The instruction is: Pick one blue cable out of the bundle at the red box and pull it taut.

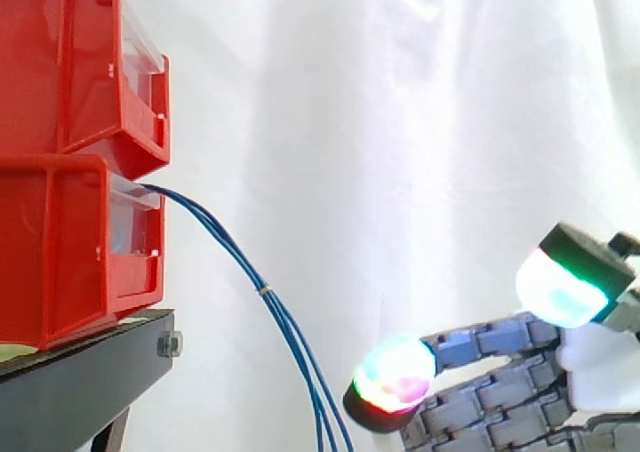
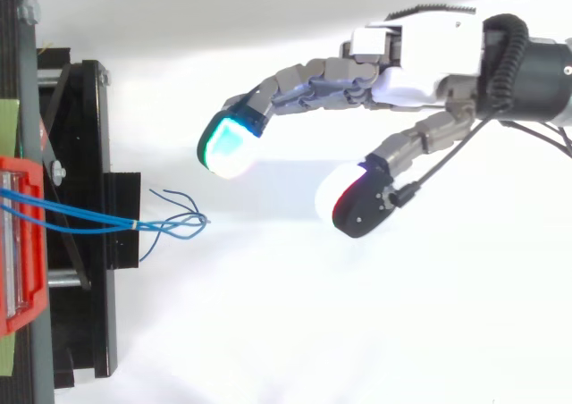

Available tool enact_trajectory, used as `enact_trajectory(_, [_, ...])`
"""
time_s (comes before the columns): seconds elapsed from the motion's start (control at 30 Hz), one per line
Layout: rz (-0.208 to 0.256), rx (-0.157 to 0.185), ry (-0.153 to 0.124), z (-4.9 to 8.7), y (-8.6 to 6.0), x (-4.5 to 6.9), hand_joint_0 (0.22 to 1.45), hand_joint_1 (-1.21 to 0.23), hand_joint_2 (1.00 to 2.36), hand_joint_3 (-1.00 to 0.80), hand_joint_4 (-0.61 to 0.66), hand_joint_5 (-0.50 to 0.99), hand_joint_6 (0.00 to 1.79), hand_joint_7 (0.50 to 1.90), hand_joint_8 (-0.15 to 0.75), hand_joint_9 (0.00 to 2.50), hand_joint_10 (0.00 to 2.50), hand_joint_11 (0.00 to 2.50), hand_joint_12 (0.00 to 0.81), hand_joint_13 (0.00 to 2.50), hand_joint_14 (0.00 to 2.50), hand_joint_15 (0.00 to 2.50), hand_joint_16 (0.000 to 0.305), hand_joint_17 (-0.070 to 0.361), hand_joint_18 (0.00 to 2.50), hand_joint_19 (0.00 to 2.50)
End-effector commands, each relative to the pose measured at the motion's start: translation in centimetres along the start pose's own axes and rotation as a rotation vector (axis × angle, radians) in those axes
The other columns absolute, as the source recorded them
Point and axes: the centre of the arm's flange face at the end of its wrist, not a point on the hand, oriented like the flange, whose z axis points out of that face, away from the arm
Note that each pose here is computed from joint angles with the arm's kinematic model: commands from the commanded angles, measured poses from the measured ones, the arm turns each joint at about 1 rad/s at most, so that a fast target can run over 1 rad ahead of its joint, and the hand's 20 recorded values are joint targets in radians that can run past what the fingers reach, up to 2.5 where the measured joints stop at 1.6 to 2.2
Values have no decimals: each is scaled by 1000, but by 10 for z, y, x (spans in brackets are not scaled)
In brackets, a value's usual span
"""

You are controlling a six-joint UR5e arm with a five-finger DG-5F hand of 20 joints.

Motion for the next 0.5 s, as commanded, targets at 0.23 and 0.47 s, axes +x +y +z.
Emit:
enact_trajectory(0.23, [3,-52,-53,10,-4,-4,510,-780,1000,-500,234,-202,501,662,257,231,1,0,343,177,2,92,54,121,82,141])
enact_trajectory(0.47, [-2,-70,-42,14,0,0,508,-778,1000,-500,252,-200,501,666,259,233,0,0,345,180,3,100,53,120,88,144])
